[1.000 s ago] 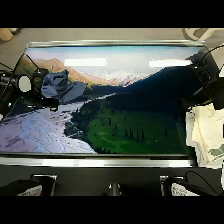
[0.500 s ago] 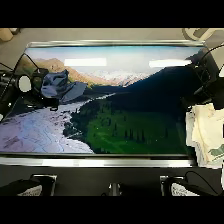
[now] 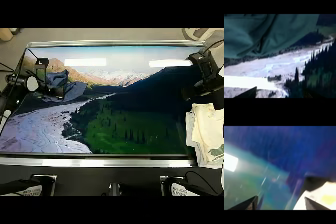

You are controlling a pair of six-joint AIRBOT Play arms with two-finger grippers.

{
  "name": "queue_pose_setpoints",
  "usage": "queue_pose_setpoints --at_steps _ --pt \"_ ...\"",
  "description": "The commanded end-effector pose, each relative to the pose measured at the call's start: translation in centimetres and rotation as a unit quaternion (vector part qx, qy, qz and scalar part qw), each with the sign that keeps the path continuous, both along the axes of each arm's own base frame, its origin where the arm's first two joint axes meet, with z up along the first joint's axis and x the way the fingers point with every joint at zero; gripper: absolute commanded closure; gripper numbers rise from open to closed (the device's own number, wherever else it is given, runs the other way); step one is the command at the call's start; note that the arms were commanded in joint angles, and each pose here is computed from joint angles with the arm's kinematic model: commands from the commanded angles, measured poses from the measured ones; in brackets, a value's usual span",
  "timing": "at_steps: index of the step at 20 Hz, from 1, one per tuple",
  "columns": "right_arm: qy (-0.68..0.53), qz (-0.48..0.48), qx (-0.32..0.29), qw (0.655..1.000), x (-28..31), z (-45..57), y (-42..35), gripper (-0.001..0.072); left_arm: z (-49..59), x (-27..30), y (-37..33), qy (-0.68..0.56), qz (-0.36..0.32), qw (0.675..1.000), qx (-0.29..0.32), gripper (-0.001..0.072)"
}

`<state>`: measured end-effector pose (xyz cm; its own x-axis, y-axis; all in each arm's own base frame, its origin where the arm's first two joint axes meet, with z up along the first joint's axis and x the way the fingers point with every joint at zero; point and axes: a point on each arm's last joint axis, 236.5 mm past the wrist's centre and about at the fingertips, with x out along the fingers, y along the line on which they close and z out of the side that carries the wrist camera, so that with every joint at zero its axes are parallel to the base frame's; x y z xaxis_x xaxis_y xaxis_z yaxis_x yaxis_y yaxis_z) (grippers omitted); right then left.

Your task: Fold the shirts.

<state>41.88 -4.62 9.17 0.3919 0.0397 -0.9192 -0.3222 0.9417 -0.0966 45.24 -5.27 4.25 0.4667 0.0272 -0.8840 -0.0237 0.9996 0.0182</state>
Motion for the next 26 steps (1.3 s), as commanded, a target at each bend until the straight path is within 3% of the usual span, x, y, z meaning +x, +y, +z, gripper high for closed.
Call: queue_pose_setpoints --at_steps 1,5,7,9,10,11,12,16,18,19,22,26 --pt "-0.064 -0.008 0.007 0.998 2.8 1.2 0.1 0.0079 -1.2 5.3 3.2 -0.025 0.040 0.999 -0.001 0.0014" --pt "-0.042 0.000 0.040 0.998 2.8 -0.2 1.6 0.0079 -6.5 6.9 9.7 0.096 0.135 0.986 0.002 0.0013" --pt "-0.023 0.013 0.064 0.998 2.8 -1.4 2.7 0.0075 -9.7 6.8 9.8 0.133 0.142 0.981 -0.007 0.0015" --pt "-0.008 0.014 0.086 0.996 2.7 -2.3 3.6 0.0005 -12.0 6.6 9.4 0.152 0.138 0.979 -0.006 0.0032" --pt "-0.008 0.015 0.094 0.995 2.8 -2.3 3.9 0.0006 -12.5 6.6 9.3 0.156 0.136 0.978 -0.006 0.0263" --pt "-0.011 0.017 0.102 0.995 2.9 -2.1 4.3 0.0033 -12.4 6.7 9.1 0.155 0.134 0.979 -0.006 0.0628" --pt "-0.017 0.032 0.111 0.993 3.0 -1.8 5.0 0.0049 -11.5 7.0 8.7 0.146 0.123 0.982 -0.004 0.0677" --pt "-0.092 0.077 0.091 0.989 3.4 2.8 5.5 0.0049 1.8 10.7 4.1 -0.016 0.016 1.000 0.012 0.0678" --pt "-0.176 0.072 0.068 0.979 3.8 8.2 5.0 0.0068 13.5 10.1 -1.4 -0.144 -0.061 0.988 0.003 0.0678" --pt "-0.218 0.071 0.059 0.972 3.4 11.3 5.0 0.0108 19.1 8.2 -4.6 -0.203 -0.099 0.974 -0.010 0.0678" --pt "-0.322 0.074 0.031 0.944 -0.4 19.9 5.3 0.0108 32.8 -1.3 -12.9 -0.340 -0.180 0.920 -0.071 0.0678" --pt "-0.413 0.069 -0.014 0.908 -7.4 27.7 5.4 0.0108 39.1 -10.1 -18.0 -0.396 -0.240 0.878 -0.124 0.0679"
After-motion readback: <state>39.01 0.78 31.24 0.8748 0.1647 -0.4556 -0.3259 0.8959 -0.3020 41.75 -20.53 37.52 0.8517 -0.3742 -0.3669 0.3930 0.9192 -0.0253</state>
